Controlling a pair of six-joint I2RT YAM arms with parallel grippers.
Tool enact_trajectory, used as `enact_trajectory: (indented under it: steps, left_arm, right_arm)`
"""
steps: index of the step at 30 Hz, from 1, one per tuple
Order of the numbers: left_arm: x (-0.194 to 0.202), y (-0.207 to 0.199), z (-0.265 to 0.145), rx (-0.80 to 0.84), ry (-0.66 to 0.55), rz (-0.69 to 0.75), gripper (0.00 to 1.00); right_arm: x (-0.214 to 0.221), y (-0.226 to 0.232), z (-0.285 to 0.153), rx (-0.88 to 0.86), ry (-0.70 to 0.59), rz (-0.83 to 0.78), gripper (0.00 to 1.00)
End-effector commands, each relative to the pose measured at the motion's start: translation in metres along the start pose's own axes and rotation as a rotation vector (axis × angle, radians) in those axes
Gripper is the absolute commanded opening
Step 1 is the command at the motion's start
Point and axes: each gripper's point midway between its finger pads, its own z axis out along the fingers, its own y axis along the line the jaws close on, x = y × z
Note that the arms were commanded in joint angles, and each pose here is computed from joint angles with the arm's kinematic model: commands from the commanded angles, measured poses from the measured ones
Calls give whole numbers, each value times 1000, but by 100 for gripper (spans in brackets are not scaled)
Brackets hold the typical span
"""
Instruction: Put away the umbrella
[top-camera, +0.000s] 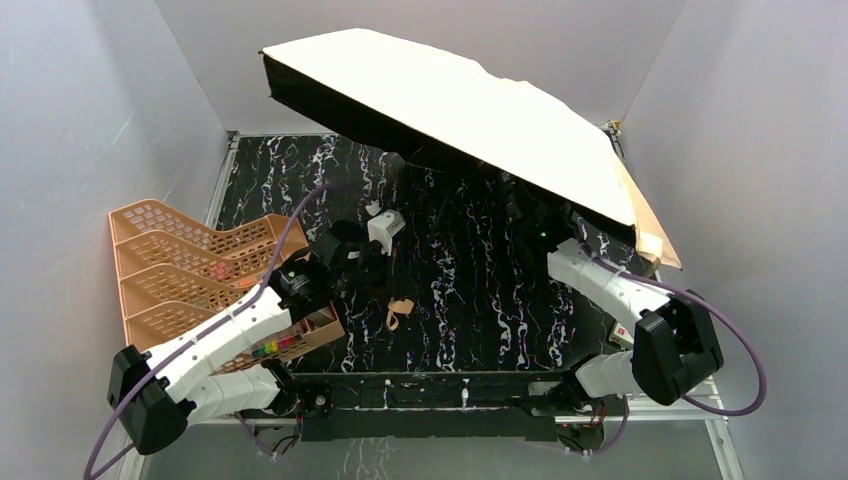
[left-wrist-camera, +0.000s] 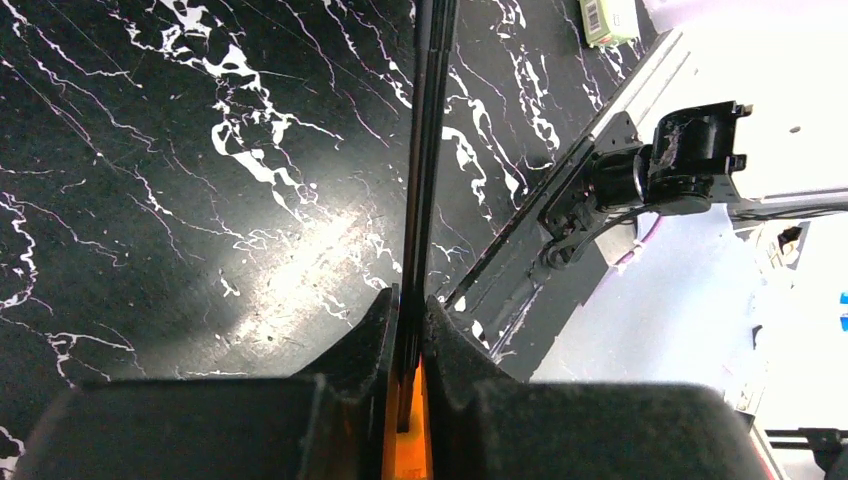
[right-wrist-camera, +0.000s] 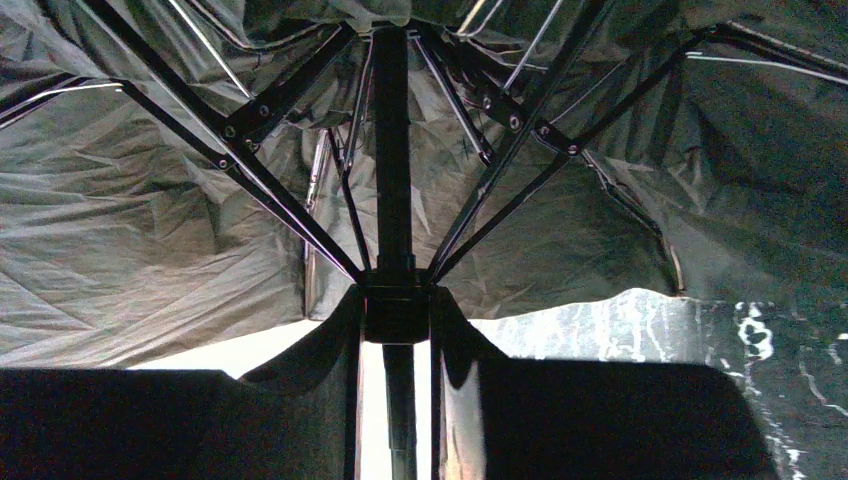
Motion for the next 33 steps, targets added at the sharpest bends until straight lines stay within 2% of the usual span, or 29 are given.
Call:
enact_trajectory:
  steps: [1, 5, 8, 12, 16, 21, 33]
  left_arm:
    - [-50, -14, -4, -5, -131, 30, 0]
    - [-113, -35, -21, -14, -295, 73, 0]
    - [-146, -58, -34, 28, -373, 101, 0]
    - [-172, -80, -35, 81, -430, 134, 0]
    - [-190, -85, -32, 80, -473, 162, 0]
    - [-196, -87, -33, 77, -491, 174, 0]
    - [-173, -72, -36, 41, -456, 165, 0]
  right_arm:
    - [-42, 68, -12, -153, -59, -4, 0]
    - [-52, 76, -25, -82, 7, -145, 0]
    - [-46, 84, -41, -97, 93, -169, 0]
    - [7, 70, -69, -94, 306, -72, 0]
    - [62, 45, -106, -50, 425, -11, 0]
    - [71, 24, -120, 5, 424, 33, 0]
    - [54, 14, -108, 61, 311, 18, 0]
